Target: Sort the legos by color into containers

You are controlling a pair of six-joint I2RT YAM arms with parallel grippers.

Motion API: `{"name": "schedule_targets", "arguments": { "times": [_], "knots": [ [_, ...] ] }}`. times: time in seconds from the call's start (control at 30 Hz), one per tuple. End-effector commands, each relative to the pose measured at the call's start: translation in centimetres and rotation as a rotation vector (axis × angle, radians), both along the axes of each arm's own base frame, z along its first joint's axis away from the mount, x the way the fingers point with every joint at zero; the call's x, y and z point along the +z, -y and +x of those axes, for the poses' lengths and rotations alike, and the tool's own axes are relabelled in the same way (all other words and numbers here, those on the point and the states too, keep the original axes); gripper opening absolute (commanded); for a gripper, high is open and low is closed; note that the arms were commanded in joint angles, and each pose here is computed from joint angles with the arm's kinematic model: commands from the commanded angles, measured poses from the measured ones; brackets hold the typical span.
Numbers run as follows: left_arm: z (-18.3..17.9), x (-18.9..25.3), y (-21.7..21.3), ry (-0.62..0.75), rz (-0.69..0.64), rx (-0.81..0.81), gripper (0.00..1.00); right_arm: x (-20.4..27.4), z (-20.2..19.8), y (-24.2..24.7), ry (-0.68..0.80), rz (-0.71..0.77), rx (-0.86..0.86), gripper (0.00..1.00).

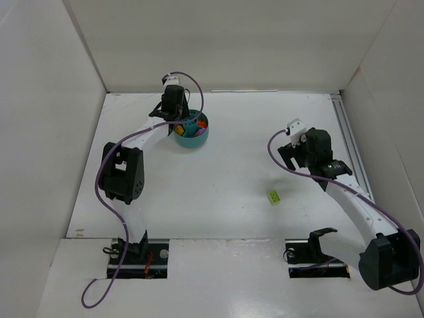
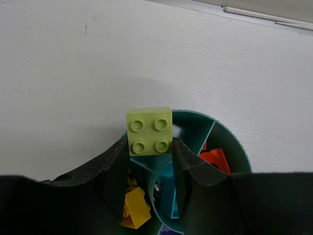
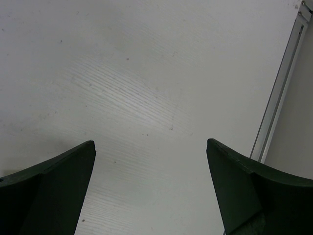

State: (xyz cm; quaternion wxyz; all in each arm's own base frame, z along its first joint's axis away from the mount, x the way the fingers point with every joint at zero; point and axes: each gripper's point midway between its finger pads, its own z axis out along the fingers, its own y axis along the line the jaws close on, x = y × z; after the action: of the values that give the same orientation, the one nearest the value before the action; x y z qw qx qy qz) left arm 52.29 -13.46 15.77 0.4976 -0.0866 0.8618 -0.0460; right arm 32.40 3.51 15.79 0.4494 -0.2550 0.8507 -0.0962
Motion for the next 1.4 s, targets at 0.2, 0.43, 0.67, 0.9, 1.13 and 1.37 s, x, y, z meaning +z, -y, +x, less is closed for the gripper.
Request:
{"name": "schedule_targets", "arguments": {
  "times": [0.2,0.43,0.67,0.9,1.13,1.37],
  "knots": [
    [1.1,1.3,0.8,0.023,-0.003,-0.029,0.34,2.9,1.9,-0.2,0.088,0.015,-0.002,1.00],
    [0.8,0.9,1.0,0.002,-0.007,-0.045,0.45,2.9,1.9,-0.2,0.088,0.015,-0.002,1.00],
    [0.5,1.6,0.8,0.005,-0.011,-0.032,0.45,2.9,1.9,-0.2,0.088,0.015,-0.002,1.00],
    [-1.3,6.3,0.0,0.077,-0.028,-0.024,0.71,1.4,0.4,-1.8,0.006,0.021,0.080,1.00],
    [-7.0,10.4,1.8,0.148,-0.073,-0.101,1.00,-4.9,-5.0,-6.7,-0.205,0.093,0.209,1.00],
    [-13.4,10.4,3.4,0.167,-0.190,-0.181,1.00,-8.6,-10.3,-9.4,-0.302,0.205,0.221,1.00]
  ]
}}
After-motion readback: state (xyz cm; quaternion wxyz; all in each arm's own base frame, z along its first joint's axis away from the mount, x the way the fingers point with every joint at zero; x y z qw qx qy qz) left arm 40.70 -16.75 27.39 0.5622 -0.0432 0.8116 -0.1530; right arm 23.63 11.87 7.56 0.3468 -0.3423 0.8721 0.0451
